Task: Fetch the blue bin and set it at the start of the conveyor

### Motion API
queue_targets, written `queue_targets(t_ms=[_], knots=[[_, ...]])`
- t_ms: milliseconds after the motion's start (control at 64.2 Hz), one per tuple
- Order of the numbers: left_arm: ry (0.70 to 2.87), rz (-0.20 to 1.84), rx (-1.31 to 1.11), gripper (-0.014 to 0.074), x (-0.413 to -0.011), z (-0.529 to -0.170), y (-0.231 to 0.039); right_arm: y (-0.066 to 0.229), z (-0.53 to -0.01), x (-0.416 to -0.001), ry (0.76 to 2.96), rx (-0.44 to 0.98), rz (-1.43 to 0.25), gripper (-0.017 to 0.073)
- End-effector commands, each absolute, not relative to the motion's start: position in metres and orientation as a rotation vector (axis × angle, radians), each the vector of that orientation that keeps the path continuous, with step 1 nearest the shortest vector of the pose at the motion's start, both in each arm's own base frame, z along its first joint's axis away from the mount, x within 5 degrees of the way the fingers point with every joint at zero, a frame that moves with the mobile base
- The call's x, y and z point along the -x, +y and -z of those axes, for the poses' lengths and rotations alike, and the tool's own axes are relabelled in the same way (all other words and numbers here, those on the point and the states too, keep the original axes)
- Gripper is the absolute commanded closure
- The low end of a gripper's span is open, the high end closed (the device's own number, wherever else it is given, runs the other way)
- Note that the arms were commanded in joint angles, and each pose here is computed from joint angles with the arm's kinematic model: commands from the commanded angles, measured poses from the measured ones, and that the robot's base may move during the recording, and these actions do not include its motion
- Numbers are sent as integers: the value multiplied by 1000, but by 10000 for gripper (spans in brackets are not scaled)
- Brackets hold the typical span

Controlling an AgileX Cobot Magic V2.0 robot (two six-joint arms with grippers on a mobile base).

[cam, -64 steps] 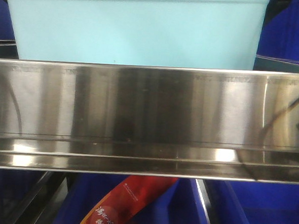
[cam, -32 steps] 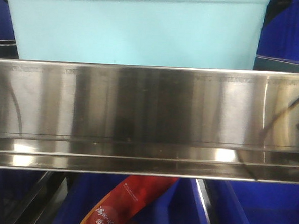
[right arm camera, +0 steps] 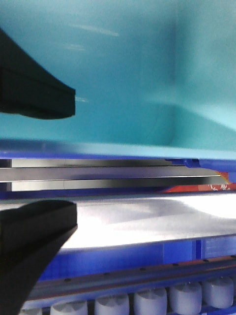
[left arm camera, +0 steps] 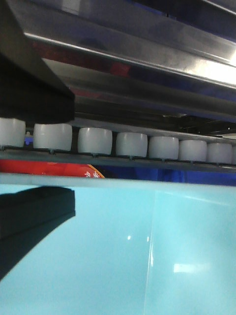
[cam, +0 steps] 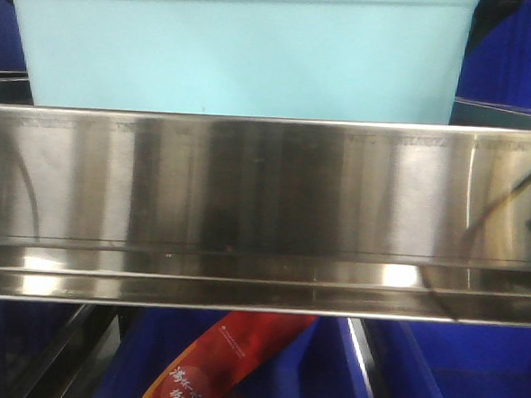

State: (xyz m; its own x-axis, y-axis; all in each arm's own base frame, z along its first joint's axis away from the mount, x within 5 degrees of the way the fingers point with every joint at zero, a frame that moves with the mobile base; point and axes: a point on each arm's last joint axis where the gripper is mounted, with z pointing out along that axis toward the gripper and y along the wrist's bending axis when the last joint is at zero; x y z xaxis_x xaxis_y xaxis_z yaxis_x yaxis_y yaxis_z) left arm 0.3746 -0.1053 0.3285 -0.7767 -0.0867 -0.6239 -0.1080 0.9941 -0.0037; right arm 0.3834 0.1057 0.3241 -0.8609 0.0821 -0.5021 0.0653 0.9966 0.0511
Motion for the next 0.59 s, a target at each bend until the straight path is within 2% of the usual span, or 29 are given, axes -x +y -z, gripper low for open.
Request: queue_targets(t_ms=[0,421,499,577], knots=[[2449,-35,141,362,-375,-333,-103,104,-333,-380,2590,-99,-40,284],[2451,-26,144,368,-374,-333,-104,104,-333,-380,2591,-99,-40,303],[2457,-20,149,424,-374,-333,-104,104,-333,-380,2591,-99,-40,394],[2472,-16,158,532,-373,-332,-104,104,-333,-380,2591,-99,-40,536]])
